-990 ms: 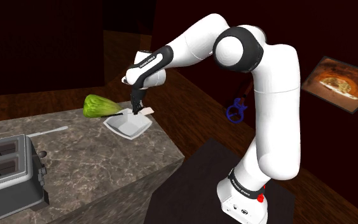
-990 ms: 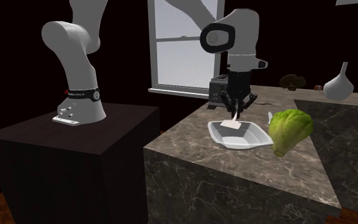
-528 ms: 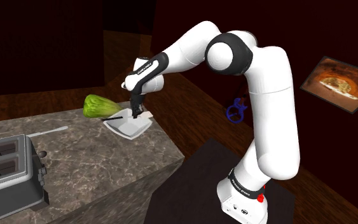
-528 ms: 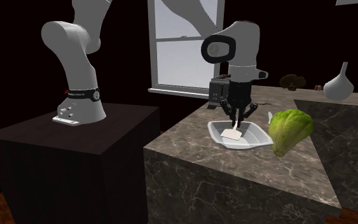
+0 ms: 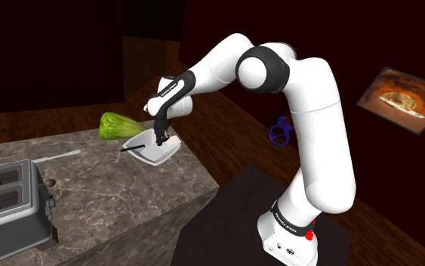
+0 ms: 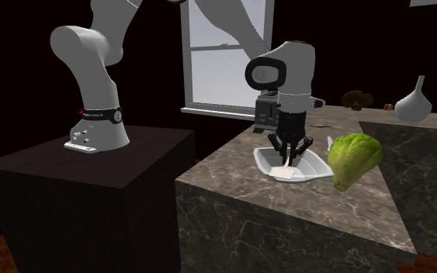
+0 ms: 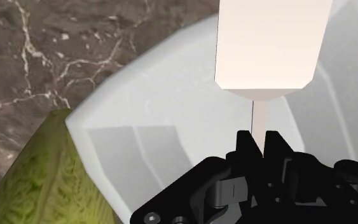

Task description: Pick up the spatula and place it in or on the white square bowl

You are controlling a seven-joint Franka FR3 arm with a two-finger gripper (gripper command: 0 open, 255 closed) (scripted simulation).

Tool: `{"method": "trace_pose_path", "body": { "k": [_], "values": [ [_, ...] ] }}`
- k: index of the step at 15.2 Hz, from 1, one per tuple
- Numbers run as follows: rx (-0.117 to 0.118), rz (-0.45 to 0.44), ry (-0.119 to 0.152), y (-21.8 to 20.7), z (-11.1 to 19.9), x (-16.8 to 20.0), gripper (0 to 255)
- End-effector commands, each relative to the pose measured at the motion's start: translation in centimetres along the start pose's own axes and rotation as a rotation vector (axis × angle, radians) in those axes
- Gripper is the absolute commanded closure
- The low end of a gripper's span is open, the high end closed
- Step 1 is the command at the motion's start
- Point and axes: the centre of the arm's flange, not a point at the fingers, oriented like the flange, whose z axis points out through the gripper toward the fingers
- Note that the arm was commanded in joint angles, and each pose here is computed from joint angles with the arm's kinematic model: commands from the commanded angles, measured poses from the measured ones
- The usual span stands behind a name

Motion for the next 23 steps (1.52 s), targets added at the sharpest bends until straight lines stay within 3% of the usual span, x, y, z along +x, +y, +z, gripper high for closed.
{"method": "trace_pose_path", "body": {
  "k": [1, 5, 6, 11, 15, 23],
  "values": [
    [0.002, 0.001, -0.001, 0.0, 0.2, -0.1, 255],
    [0.002, 0.001, -0.001, 0.0, 0.2, -0.1, 255],
    [0.002, 0.001, -0.001, 0.0, 0.3, -0.1, 0],
    [0.002, 0.001, -0.001, 0.0, 0.2, -0.1, 0],
    [0.002, 0.001, -0.001, 0.0, -4.8, -0.1, 0],
    [0.002, 0.001, -0.001, 0.0, -4.8, -0.1, 0]
  ]
}}
